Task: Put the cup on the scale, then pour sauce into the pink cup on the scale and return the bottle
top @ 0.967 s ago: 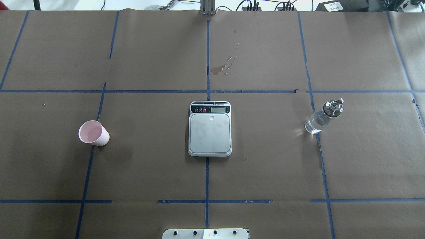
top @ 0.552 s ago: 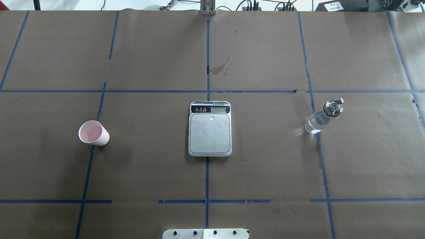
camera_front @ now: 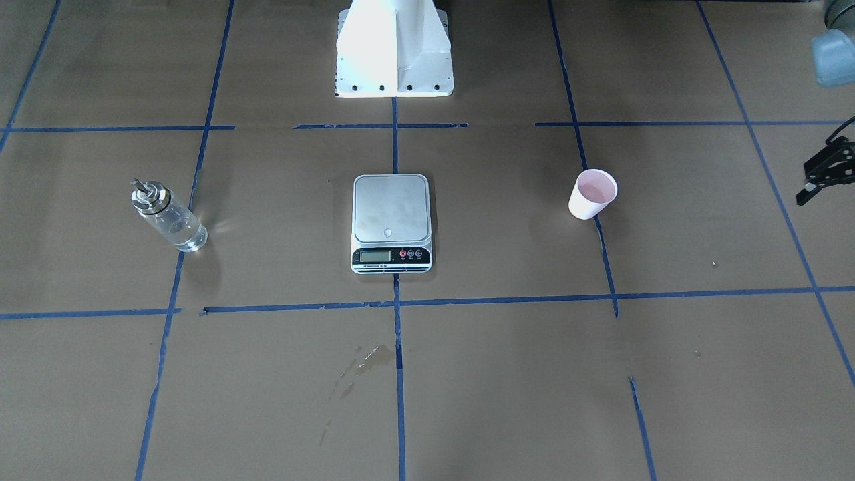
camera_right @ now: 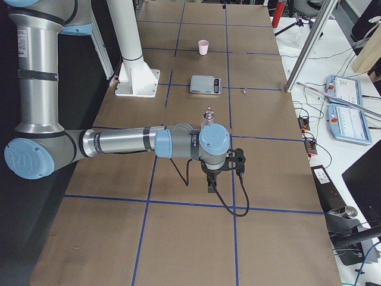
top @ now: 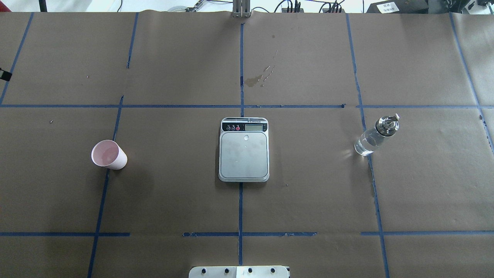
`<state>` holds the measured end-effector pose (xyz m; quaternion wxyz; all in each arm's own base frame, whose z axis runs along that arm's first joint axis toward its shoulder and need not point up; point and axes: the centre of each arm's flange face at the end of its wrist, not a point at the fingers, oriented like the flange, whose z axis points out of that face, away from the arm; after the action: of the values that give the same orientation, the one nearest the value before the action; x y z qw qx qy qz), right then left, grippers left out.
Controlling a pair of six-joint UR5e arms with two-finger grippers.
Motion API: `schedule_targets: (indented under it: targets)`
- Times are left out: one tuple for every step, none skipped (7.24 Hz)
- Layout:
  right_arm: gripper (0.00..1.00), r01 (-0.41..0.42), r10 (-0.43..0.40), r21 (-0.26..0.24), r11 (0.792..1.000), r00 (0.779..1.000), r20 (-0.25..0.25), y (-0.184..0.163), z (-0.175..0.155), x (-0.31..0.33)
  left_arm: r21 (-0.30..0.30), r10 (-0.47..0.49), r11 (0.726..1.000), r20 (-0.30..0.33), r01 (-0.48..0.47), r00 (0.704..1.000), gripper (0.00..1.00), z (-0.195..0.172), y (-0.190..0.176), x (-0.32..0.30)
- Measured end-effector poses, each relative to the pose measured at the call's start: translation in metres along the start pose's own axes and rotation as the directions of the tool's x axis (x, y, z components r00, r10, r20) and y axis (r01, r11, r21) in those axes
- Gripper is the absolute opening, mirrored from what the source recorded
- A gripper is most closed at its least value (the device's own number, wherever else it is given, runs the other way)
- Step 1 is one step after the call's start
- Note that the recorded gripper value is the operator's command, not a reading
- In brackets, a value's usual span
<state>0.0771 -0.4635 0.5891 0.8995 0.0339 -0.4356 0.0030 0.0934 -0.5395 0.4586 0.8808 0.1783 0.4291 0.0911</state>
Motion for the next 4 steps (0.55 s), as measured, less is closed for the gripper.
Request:
schedule_targets:
  targets:
    - [1.0,0.006,-0.006,0.002,1.0,1.0,0.0,-0.003,-0.001,-0.003,-0.017,-0.129,0.992,-0.034,0.128,0.991,1.0,0.019,0.0,0.039]
    - [1.0,0.012,-0.012,0.003,1.0,1.0,-0.003,-0.005,-0.001,-0.005,-0.05,-0.197,0.98,-0.051,0.195,0.979,1.0,0.045,0.009,0.079]
    - [1.0,0.016,-0.016,0.004,1.0,1.0,-0.005,-0.007,-0.002,-0.007,-0.067,-0.235,0.97,-0.038,0.232,0.971,1.0,0.067,0.021,0.107]
    - [1.0,0.019,-0.019,0.006,1.0,1.0,-0.006,-0.008,-0.002,-0.008,-0.074,-0.284,0.956,-0.014,0.283,0.959,1.0,0.085,0.037,0.134]
